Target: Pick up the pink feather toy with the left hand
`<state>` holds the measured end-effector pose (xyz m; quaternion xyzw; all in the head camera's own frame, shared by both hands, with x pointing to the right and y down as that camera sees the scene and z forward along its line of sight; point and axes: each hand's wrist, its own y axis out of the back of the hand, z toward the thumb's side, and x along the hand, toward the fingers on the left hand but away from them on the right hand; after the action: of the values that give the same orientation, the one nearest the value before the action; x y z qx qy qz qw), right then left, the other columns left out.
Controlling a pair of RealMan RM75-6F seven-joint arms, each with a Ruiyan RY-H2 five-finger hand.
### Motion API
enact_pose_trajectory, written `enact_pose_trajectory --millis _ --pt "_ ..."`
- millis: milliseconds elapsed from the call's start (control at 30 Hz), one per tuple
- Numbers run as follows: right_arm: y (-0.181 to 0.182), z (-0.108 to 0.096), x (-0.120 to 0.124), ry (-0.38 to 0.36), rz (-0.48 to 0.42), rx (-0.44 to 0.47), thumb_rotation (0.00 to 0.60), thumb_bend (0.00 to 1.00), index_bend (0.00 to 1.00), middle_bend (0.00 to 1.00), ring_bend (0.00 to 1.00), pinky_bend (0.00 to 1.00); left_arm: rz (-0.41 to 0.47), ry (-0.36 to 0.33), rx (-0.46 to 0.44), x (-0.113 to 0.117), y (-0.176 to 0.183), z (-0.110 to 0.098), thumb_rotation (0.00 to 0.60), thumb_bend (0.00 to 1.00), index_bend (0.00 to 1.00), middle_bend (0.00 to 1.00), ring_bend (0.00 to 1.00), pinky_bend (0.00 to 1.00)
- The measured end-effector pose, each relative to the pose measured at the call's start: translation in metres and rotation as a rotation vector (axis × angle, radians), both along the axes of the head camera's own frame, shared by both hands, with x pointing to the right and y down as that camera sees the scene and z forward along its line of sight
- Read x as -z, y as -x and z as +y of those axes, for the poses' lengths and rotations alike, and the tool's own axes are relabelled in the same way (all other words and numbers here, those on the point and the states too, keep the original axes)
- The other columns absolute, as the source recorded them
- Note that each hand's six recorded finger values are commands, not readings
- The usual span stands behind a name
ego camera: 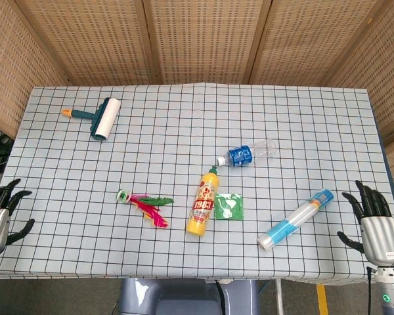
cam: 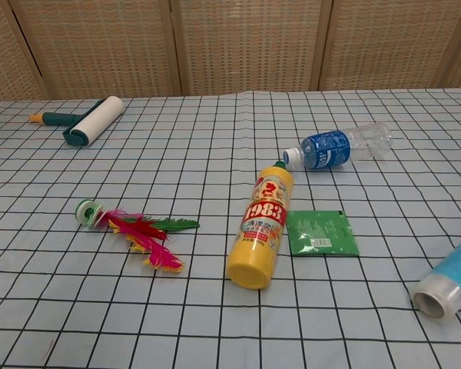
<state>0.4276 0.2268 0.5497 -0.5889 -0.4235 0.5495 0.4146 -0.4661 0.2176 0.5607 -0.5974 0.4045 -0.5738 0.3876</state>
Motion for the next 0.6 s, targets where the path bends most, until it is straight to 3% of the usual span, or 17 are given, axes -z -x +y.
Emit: enact_pose_trajectory --millis 600 --pt "-0.0003 -0.0005 -0.0022 0.017 0.004 -0.011 0.6 0.12 0.1 0.0 0.0 0.05 0.017 -0.002 0.012 -0.0006 -0.0015 -0.0018 0.6 0.21 0.04 0.0 0.0 0.0"
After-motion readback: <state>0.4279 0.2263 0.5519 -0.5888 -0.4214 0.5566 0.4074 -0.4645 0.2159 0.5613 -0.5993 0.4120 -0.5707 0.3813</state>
